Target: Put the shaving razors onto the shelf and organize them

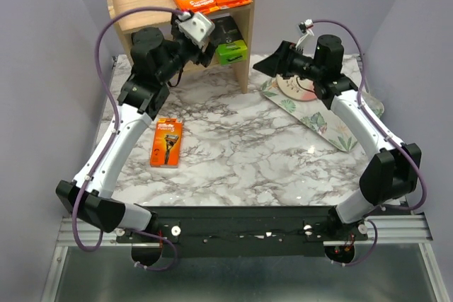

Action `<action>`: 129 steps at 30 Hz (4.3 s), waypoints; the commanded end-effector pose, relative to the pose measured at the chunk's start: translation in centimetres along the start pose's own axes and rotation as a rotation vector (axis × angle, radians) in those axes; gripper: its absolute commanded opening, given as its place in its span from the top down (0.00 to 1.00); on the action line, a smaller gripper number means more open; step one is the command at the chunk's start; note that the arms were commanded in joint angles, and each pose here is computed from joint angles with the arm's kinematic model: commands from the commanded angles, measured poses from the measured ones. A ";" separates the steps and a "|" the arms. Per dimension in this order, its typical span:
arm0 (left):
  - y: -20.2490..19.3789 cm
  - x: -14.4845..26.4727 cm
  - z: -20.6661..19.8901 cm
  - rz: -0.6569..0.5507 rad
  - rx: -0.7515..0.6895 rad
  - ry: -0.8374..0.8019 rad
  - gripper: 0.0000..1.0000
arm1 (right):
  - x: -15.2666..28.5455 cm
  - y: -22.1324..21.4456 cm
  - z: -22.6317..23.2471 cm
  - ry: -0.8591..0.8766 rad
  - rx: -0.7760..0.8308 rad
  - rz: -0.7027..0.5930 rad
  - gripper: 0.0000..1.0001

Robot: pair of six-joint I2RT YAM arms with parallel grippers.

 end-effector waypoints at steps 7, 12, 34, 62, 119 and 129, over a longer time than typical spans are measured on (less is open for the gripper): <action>-0.8 -1.4 2.0 0.011 -0.638 0.244 0.32 | 0.0 -2.9 -2.1 -0.085 -0.097 0.051 0.19; -1.4 -2.9 2.1 0.030 -0.681 0.237 0.45 | 0.5 -3.5 -2.4 -0.113 -0.107 0.052 0.18; -1.9 -0.4 2.2 0.102 -0.815 0.291 1.00 | 1.8 -5.6 -3.6 -0.200 -0.196 0.057 0.18; -3.1 -4.5 2.6 0.047 -1.005 0.272 0.59 | 1.5 -6.4 -5.0 -0.251 -0.230 0.068 0.18; -4.6 -5.0 3.1 0.113 -0.931 0.260 0.66 | 0.1 -6.2 -7.6 -0.332 -0.250 0.071 0.17; -4.4 -4.9 4.0 0.159 -0.925 0.278 0.98 | 0.1 -6.5 -8.2 -0.367 -0.268 0.072 0.17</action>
Point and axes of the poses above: each gripper's point midway between its finger pads, its own x axis back along the fingers, its own z axis along the line the jaws close on, y = z × x, the point moved 10 cm from there along x, back along the fingers, and after that the axes turned 6 degrees about -x, right-handed, at the moved point
